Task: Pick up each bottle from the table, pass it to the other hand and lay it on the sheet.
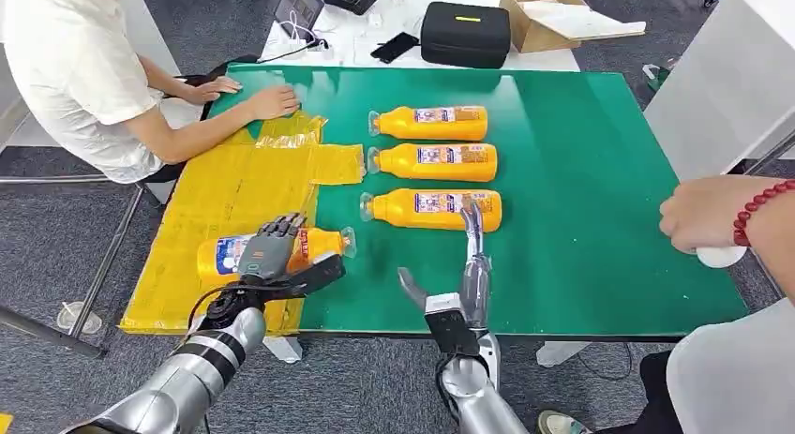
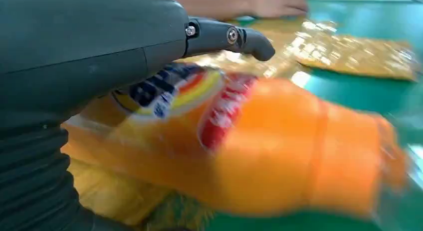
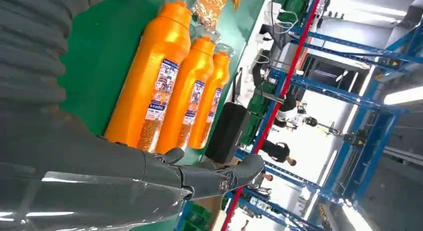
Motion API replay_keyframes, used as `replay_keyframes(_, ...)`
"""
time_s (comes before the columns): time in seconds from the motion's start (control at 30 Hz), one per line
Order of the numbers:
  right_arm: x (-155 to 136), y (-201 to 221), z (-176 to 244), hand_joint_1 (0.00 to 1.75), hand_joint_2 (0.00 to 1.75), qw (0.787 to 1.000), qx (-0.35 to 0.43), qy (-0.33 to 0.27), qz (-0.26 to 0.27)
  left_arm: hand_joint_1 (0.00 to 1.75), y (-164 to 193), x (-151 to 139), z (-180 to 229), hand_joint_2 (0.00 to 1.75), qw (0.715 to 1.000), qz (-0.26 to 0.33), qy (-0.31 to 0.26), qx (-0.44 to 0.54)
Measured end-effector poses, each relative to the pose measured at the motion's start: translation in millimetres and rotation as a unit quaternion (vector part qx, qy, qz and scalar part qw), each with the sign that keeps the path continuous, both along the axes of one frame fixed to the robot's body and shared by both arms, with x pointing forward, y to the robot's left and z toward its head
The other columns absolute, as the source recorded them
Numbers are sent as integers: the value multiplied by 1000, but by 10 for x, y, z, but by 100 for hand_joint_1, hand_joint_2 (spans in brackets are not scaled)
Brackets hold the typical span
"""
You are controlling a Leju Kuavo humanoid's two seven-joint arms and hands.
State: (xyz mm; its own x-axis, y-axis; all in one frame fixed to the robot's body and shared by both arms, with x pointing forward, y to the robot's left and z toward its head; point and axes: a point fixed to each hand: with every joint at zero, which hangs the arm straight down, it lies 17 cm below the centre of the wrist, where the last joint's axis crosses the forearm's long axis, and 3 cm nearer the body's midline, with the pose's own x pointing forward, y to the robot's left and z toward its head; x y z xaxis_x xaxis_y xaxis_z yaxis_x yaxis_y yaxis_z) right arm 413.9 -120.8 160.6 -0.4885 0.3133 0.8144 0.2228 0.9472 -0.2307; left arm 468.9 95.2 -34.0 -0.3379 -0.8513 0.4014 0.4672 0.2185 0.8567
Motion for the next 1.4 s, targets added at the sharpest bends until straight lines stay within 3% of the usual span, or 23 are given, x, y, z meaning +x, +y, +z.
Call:
replay_keyframes(0.23, 8, -7, -25, 0, 175, 1000, -4, 2, 0, 0, 13, -45, -55, 0, 999, -20, 31, -2)
replay_keyframes(0.53, 6, -10, -31, 0, 175, 1000, -8, 2, 1, 0, 9, -51, -40, 0, 999, -30, 29, -7)
replay_keyframes(0.7, -2, 10, -24, 0, 175, 1000, -17, -2, 3, 0, -116, -46, 149, 0, 997, -35, -18, -60)
replay_keyframes(0.73, -4, 15, -21, 0, 175, 1000, -20, -3, 3, 0, -187, -67, 210, 175, 996, -35, -28, -81)
replay_keyframes(0.87, -25, 50, -14, 0, 175, 999, -38, -10, 7, 0, -505, -131, 665, 175, 974, -18, -83, -210)
replay_keyframes(0.97, -66, 40, -29, 0, 175, 998, -58, -15, 2, 0, -655, -183, 1104, 175, 935, 21, -97, -342)
replay_keyframes(1.0, -80, 29, -27, 0, 0, 997, -69, -18, 0, 0, -669, -216, 1199, 175, 921, 34, -96, -375)
replay_keyframes(1.17, -132, 30, -55, 0, 0, 987, -153, -41, -5, 0, -693, -371, 1610, 175, 882, 52, -122, -452)
replay_keyframes(1.2, -143, 49, -63, 0, 175, 982, -181, -49, -4, 0, -701, -405, 1669, 175, 878, 51, -129, -458)
replay_keyframes(1.23, -154, 72, -76, 0, 175, 975, -213, -57, -2, 0, -704, -435, 1712, 175, 875, 50, -135, -461)
replay_keyframes(1.27, -163, 101, -99, 0, 0, 964, -258, -69, -1, 0, -701, -457, 1758, 175, 872, 50, -141, -465)
replay_keyframes(1.33, -109, 70, -230, 0, 0, 941, -331, -66, -6, 0, -710, -489, 1813, 175, 868, 52, -144, -472)
replay_keyframes(1.4, 2, -82, -481, 0, 0, 934, -356, -22, -17, 0, -715, -511, 1849, 175, 862, 59, -137, -485)
